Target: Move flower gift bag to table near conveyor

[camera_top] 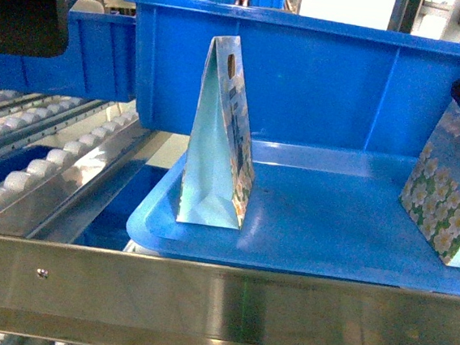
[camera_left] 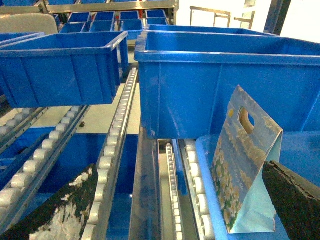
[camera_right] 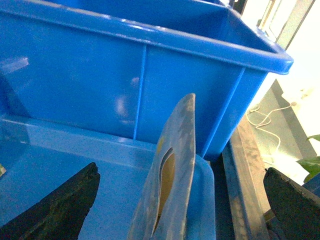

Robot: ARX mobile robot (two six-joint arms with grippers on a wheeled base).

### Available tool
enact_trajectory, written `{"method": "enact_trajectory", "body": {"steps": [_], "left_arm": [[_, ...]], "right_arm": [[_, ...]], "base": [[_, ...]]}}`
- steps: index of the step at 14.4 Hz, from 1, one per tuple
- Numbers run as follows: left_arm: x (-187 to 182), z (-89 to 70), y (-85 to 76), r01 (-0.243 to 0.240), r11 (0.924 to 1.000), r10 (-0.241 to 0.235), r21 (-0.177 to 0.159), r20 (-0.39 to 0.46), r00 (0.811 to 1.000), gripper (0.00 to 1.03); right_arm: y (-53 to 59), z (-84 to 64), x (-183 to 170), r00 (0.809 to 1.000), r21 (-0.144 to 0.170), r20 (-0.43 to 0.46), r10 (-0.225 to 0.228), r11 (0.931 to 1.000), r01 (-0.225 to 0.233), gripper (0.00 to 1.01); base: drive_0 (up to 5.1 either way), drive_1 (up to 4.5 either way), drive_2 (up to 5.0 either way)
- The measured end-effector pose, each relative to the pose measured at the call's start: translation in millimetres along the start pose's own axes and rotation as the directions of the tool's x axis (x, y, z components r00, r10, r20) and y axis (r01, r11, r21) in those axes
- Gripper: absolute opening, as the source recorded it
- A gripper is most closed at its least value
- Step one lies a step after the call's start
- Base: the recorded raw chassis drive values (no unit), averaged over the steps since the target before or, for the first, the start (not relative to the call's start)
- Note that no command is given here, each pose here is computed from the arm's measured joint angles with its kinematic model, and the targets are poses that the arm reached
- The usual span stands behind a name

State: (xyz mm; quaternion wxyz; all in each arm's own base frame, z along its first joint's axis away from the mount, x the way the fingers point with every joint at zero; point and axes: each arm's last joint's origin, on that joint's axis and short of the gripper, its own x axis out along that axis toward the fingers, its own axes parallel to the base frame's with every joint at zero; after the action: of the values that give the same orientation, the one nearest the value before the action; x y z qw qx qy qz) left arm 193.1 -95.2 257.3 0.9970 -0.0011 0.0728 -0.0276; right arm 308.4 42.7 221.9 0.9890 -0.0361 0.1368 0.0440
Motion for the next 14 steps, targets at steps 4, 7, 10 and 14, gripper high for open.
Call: {"method": "enact_trajectory", "body": {"steps": [4,7,10,14], "left_arm": [[0.0,0.0,0.0,0.000,1.0000,0.000,0.000,0.000,1.000,0.98],[0.0,0.0,0.0,0.000,1.0000,0.000,0.000,0.000,1.000,0.98],[0.0,0.0,0.0,0.000,1.0000,0.000,0.000,0.000,1.000,0.98],[0.0,0.0,0.0,0.000,1.0000,0.000,0.000,0.000,1.000,0.98]], "right_arm": [[4.0,-8.5,0.8,0.999,-0.010,0.006,0.034,0.9994,-0.034,0.98],[4.0,-8.6,0.8,0.999,-0.012,0.005,0.033,0.9994,-0.033,0.71],[4.0,-8.6,0.8,0.999,-0.012,0.005,0.033,0.9994,-0.033,0.36],[4.3,-8.3,0.4,0.999,-0.012,0.007,0.034,0.9994,-0.034,0.02]], "base": [[0.0,0.00,0.0],[0.0,0.00,0.0],[0.0,0.00,0.0],[0.0,0.00,0.0]]}}
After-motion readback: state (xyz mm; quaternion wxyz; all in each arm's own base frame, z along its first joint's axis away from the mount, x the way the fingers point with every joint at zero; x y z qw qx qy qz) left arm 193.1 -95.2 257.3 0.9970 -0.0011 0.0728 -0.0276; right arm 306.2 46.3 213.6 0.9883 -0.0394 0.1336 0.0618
